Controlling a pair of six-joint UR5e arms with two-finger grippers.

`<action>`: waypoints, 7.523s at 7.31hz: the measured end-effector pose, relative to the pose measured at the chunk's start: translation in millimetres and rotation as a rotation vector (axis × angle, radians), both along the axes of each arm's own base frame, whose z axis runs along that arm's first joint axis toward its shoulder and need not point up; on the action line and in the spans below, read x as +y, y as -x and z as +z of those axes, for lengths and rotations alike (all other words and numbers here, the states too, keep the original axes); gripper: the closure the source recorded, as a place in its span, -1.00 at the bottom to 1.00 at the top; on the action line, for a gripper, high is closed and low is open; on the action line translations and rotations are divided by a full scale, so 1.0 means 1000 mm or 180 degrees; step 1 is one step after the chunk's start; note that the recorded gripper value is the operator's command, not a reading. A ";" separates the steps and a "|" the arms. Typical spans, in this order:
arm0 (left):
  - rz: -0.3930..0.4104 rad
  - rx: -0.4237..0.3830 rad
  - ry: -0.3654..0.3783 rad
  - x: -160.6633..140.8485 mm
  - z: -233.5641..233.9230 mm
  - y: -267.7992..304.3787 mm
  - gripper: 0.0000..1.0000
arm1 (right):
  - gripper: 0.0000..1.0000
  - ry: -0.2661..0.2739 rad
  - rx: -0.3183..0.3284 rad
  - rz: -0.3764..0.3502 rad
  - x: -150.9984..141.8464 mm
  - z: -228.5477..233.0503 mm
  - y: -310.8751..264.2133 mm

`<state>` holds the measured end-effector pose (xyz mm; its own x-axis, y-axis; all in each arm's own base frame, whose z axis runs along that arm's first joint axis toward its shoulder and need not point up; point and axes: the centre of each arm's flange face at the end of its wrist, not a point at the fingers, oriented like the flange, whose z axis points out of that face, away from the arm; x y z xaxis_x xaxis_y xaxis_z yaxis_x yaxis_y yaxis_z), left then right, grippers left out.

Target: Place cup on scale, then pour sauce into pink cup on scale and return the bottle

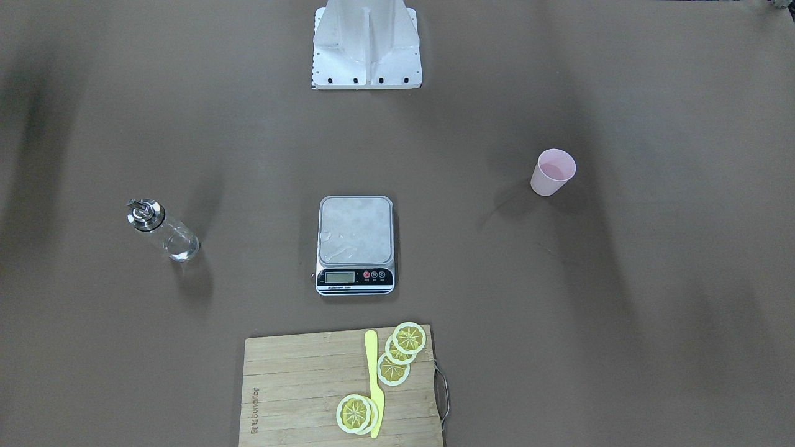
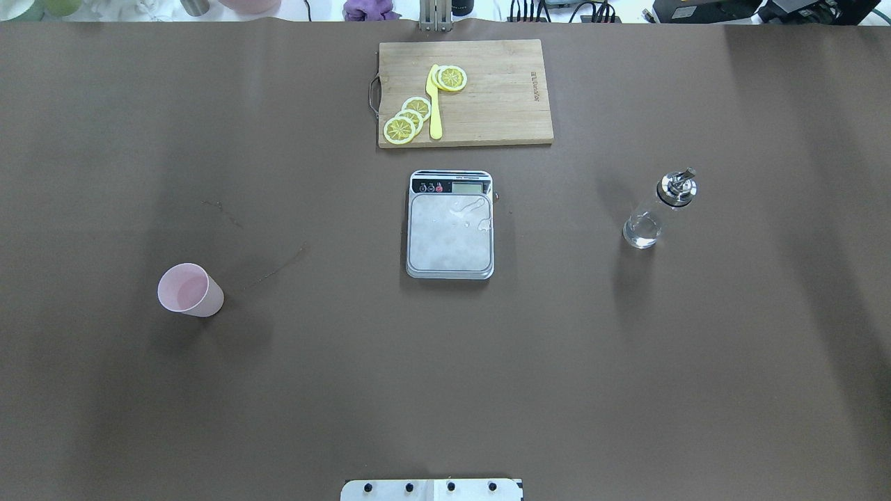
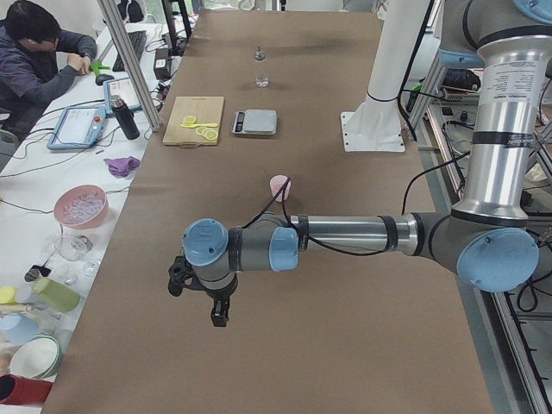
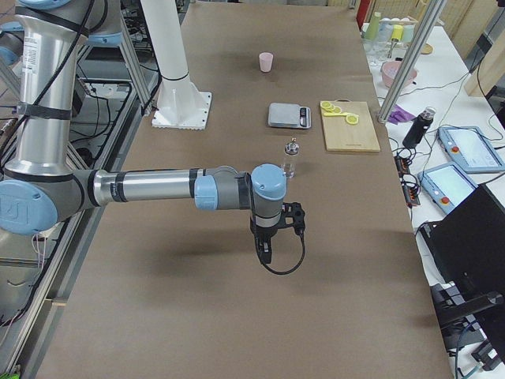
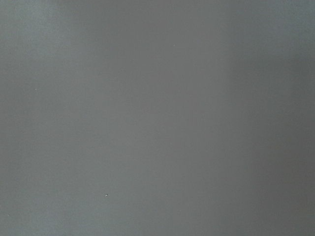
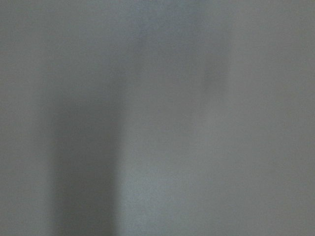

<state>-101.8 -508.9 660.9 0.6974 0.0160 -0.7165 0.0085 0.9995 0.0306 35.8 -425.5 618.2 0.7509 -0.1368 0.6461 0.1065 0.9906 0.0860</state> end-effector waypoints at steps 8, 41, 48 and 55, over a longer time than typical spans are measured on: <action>0.0004 -0.0016 -0.0004 -0.001 0.000 0.000 -0.96 | -1.00 -0.0216 0.0004 -0.0011 -0.015 -0.027 0.002; 0.0842 0.0469 -0.0882 0.092 -0.214 -0.404 0.40 | -1.00 -0.0269 -0.0220 0.0052 -0.033 -0.052 0.010; 0.0813 0.0475 -0.0898 0.092 -0.216 -0.405 1.00 | -1.00 -0.0255 -0.0219 0.0052 -0.032 -0.051 0.010; 0.0703 0.0558 -0.0998 0.086 -0.253 -0.407 1.00 | -1.00 -0.0241 -0.0221 0.0053 -0.032 -0.049 0.010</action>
<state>305.4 -422.9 408.1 0.5207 0.3877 -0.7606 -0.1729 0.9204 0.3508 26.1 -457.2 569.3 0.7071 -0.1752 0.6851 0.0814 0.9826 0.1672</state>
